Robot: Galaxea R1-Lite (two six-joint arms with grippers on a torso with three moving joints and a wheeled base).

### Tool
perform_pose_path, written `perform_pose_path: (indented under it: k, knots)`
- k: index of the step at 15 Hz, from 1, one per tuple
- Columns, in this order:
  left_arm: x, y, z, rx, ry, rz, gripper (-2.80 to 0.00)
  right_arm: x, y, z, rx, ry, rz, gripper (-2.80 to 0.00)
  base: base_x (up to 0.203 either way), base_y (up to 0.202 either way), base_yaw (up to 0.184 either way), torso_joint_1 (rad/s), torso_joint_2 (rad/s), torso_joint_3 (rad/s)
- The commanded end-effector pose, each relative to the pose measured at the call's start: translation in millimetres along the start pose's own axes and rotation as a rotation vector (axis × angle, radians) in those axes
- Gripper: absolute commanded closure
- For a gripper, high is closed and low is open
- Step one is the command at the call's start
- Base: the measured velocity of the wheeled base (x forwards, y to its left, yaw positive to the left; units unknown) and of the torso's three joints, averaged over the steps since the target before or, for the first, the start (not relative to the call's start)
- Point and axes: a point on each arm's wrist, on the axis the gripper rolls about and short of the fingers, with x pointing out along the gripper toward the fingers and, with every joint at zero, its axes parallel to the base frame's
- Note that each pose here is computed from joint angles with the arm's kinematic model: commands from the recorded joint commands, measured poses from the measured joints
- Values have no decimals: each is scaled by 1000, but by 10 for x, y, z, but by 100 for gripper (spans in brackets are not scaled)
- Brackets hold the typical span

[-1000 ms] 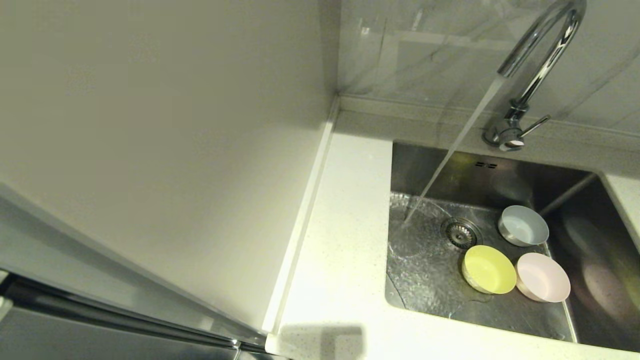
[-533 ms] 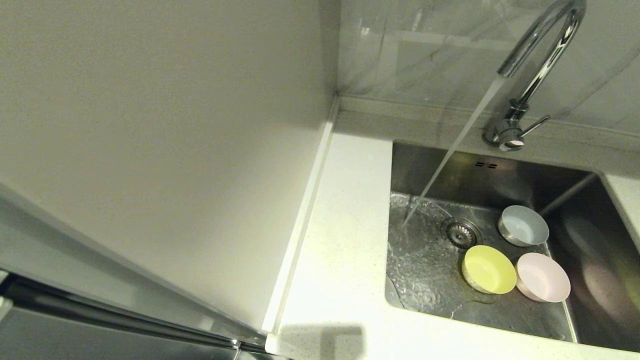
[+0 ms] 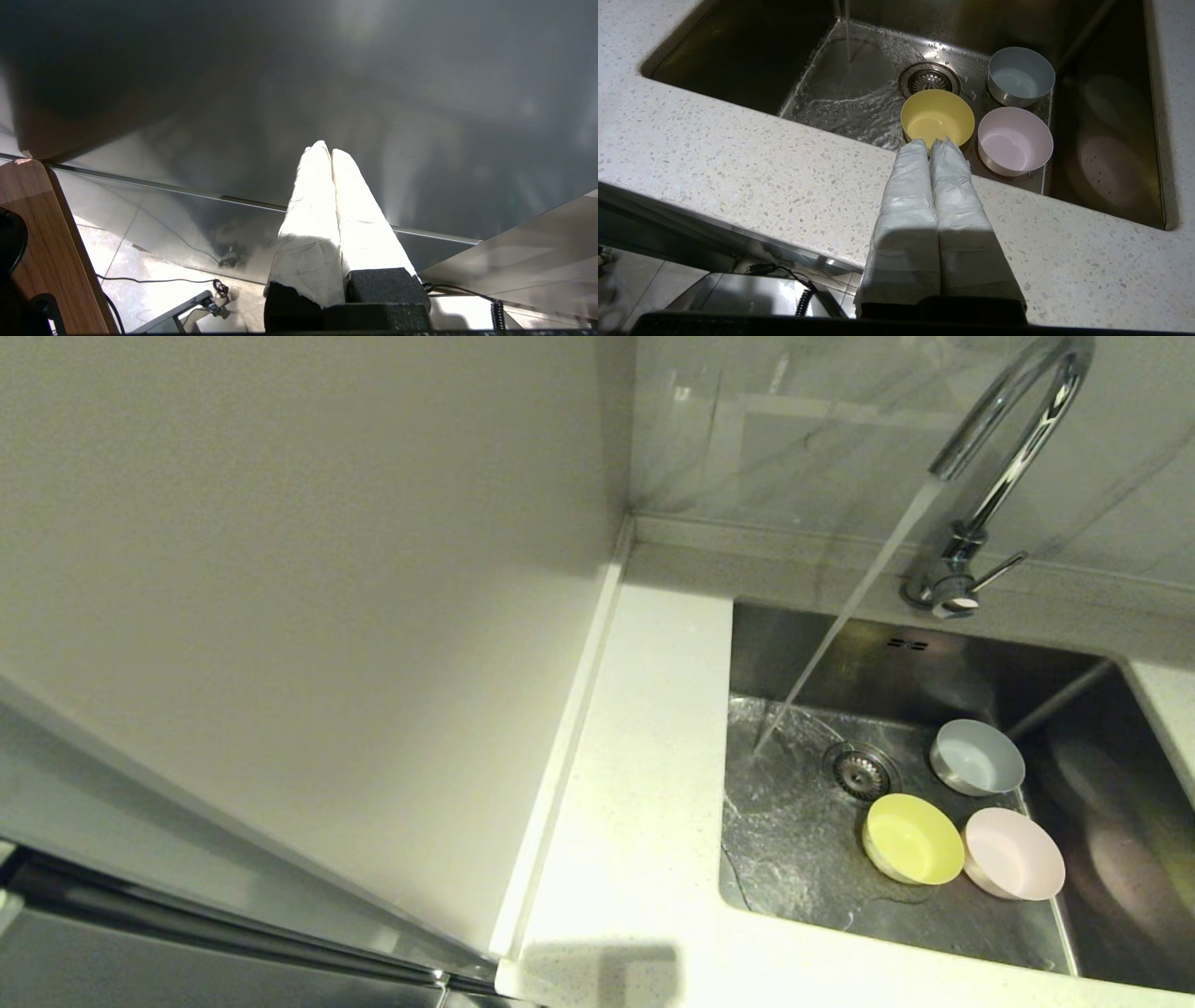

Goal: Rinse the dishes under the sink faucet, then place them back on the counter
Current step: Wait for the water to rinse the bowl

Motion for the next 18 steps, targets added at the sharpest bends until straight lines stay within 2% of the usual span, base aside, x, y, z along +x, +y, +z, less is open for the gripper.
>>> perform_pose_path:
  k: [1,18]
  knots:
    - [2,0,-8,0,2,0,0,1,0,3,0,0,0,0,0,0,0,0,0,0]
    - [2,0,-8,0,2,0,0,2,0,0,0,1,2,0,0,0,0,0,0,0]
